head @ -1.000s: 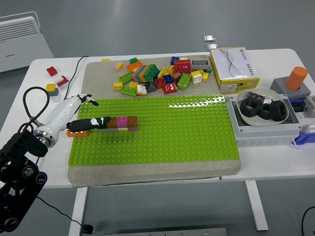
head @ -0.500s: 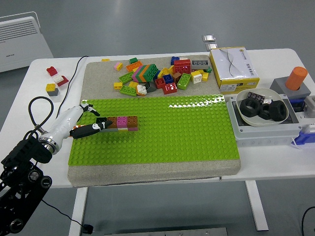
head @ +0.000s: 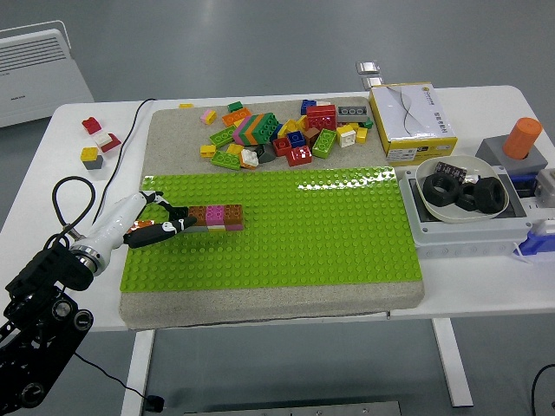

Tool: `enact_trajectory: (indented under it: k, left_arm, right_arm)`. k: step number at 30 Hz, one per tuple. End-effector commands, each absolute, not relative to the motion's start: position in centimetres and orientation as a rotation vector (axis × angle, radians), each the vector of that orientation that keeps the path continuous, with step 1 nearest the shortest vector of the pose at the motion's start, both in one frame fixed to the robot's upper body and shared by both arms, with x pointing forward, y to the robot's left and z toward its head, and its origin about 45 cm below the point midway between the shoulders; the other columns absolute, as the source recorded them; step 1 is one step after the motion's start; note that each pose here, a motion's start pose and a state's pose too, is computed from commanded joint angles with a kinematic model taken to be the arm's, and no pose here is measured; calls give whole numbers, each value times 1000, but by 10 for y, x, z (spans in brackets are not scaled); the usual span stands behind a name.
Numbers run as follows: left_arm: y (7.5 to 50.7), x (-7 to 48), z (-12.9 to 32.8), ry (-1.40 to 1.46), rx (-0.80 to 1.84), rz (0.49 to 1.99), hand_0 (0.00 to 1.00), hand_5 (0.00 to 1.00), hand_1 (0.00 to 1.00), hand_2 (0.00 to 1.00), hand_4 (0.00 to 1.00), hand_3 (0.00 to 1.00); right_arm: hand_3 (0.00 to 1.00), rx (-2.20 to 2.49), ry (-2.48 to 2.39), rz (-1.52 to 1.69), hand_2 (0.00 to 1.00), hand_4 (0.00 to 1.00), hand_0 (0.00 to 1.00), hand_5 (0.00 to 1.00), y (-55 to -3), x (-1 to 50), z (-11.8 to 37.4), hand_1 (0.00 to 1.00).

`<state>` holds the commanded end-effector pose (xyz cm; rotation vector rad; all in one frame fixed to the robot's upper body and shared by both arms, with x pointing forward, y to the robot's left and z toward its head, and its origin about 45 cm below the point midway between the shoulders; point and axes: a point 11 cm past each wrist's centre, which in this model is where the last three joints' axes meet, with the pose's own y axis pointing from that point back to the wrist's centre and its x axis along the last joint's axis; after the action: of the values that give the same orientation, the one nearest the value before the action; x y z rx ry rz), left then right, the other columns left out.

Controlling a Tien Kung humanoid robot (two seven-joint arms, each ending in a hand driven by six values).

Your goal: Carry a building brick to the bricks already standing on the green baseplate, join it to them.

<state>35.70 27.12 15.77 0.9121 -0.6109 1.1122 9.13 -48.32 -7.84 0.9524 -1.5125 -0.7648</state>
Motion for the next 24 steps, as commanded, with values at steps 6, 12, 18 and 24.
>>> enact_trajectory:
  k: [6, 12, 18, 24]
  left_arm:
    - [268, 358, 155, -598, 903, 1112, 973, 836, 950, 918, 998, 618]
    - [265, 360, 154, -595, 898, 1111, 973, 833, 951, 917, 998, 617]
    - [263, 363, 153, -591, 898, 1111, 972, 833, 950, 917, 998, 617]
    - [264, 362, 148, -579, 907, 1106, 971, 829, 951, 916, 998, 612]
  right_arm:
    - [699, 953, -1513, -765, 616, 741, 678, 948, -483, 92, -79, 620]
    - [699, 954, -1513, -765, 616, 741, 677, 948, -482, 92, -79, 618]
    - [699, 954, -1513, -765, 616, 742, 677, 948, -482, 92, -79, 617]
    - [699, 953, -1512, -766, 616, 743, 678, 948, -482, 92, -79, 613]
